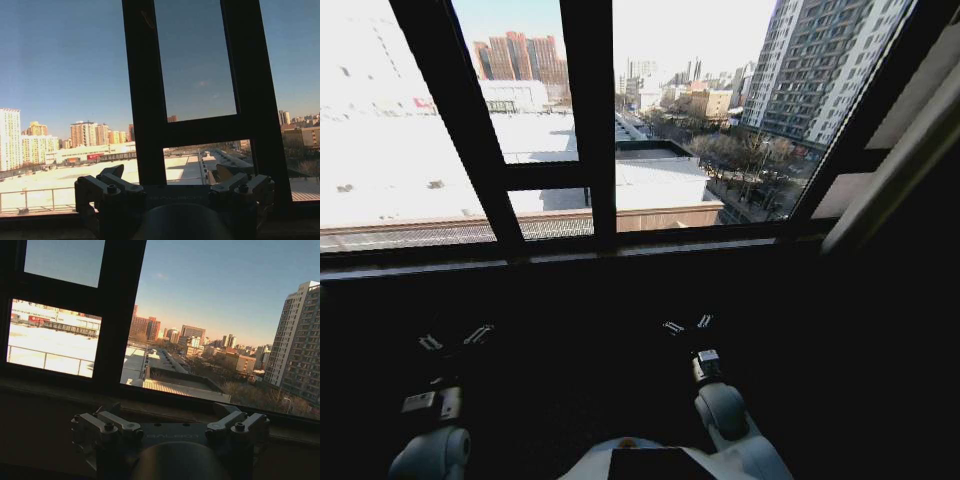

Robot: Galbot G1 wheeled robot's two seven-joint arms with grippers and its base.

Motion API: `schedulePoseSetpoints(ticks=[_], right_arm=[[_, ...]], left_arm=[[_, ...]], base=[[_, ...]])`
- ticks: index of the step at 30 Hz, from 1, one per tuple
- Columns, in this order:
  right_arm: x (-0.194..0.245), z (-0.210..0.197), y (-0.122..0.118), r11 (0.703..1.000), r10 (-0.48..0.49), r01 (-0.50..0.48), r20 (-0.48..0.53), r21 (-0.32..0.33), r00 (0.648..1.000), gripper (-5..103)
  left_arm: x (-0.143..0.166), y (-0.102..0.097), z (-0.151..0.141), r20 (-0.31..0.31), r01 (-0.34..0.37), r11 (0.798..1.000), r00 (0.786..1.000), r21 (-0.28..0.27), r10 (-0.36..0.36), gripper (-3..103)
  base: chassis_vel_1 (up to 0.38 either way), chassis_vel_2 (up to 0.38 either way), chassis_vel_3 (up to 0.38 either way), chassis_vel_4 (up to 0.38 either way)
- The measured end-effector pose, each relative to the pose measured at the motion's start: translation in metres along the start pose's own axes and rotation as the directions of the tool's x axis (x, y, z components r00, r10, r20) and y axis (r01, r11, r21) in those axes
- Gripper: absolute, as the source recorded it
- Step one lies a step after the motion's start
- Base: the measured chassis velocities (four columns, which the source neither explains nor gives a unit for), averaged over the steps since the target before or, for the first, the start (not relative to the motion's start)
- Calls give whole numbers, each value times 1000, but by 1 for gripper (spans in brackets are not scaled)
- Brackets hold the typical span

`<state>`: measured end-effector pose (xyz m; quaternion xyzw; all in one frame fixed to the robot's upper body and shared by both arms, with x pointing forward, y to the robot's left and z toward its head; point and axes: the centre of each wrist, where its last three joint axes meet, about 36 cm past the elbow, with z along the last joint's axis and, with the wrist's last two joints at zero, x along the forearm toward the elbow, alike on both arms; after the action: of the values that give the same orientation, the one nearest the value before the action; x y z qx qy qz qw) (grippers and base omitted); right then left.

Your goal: Open the curtains by pulling them apart, changing their state from closed to fully open.

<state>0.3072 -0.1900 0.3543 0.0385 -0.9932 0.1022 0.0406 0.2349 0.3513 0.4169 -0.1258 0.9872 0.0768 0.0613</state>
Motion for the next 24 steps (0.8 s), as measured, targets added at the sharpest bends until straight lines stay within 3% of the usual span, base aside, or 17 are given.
schedulePoseSetpoints(ticks=[7, 13, 18, 24], right_arm=[[1, 4, 1, 1000, -6, 6, 25, 20, 1000, 100], [1, 7, 0, 1000, -9, 7, 54, 30, 998, 100], [1, 8, 1, 1000, -9, 7, 74, 24, 997, 100], [3, 12, 1, 1000, -12, 10, 98, 21, 995, 100]], left_arm=[[1, 1, 0, 7, 2, 1000, 1000, -2, -2, 100], [1, 1, -1, 14, 3, 1000, 1000, -1, -3, 100], [3, 1, -1, 15, 5, 1000, 1000, 0, -5, 100], [4, 0, 0, 17, 5, 1000, 1000, 1, -5, 100]], base=[[71, -353, -56, 369], [244, -309, -269, 278], [275, -158, -272, 175], [65, -49, -100, 43]])
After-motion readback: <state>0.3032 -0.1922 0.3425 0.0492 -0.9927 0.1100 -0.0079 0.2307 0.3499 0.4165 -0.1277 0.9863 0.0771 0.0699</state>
